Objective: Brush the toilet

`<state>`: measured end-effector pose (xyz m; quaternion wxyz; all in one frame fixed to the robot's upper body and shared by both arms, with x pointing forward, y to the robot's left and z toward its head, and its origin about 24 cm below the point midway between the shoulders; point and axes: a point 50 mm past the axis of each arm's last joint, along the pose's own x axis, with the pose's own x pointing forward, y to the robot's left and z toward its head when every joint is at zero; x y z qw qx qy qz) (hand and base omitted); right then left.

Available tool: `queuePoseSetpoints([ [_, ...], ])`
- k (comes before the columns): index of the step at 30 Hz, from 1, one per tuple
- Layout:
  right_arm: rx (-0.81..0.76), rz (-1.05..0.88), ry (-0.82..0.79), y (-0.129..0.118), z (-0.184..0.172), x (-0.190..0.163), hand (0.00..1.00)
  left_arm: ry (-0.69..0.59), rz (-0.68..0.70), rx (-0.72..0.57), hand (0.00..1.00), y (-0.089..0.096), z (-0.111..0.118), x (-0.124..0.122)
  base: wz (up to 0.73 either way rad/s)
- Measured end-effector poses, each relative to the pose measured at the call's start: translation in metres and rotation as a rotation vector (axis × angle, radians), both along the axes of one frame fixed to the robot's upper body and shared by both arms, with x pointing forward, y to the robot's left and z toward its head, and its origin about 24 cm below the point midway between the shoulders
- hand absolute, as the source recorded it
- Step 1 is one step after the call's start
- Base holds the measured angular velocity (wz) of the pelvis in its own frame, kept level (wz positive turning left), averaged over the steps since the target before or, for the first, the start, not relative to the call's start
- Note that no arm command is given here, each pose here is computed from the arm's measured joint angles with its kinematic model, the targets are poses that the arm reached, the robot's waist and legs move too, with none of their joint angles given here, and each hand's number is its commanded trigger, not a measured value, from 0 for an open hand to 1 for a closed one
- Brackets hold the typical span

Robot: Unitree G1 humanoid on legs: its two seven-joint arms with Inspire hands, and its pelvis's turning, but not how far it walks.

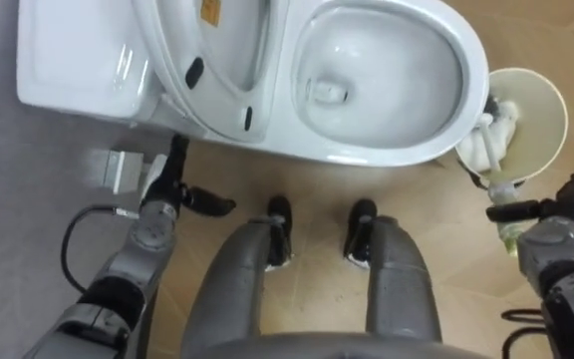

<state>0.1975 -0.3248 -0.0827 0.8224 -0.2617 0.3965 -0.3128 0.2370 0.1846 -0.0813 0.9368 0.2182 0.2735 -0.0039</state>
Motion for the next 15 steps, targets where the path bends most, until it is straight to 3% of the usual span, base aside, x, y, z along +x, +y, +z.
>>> queuePoseSetpoints([
  [15, 0.047, -0.02, 0.012, -0.005, 0.001, -0.001, 0.0, -0.077, -0.072, -0.073, 0.0, -0.022, 0.017, 0.014, 0.03],
])
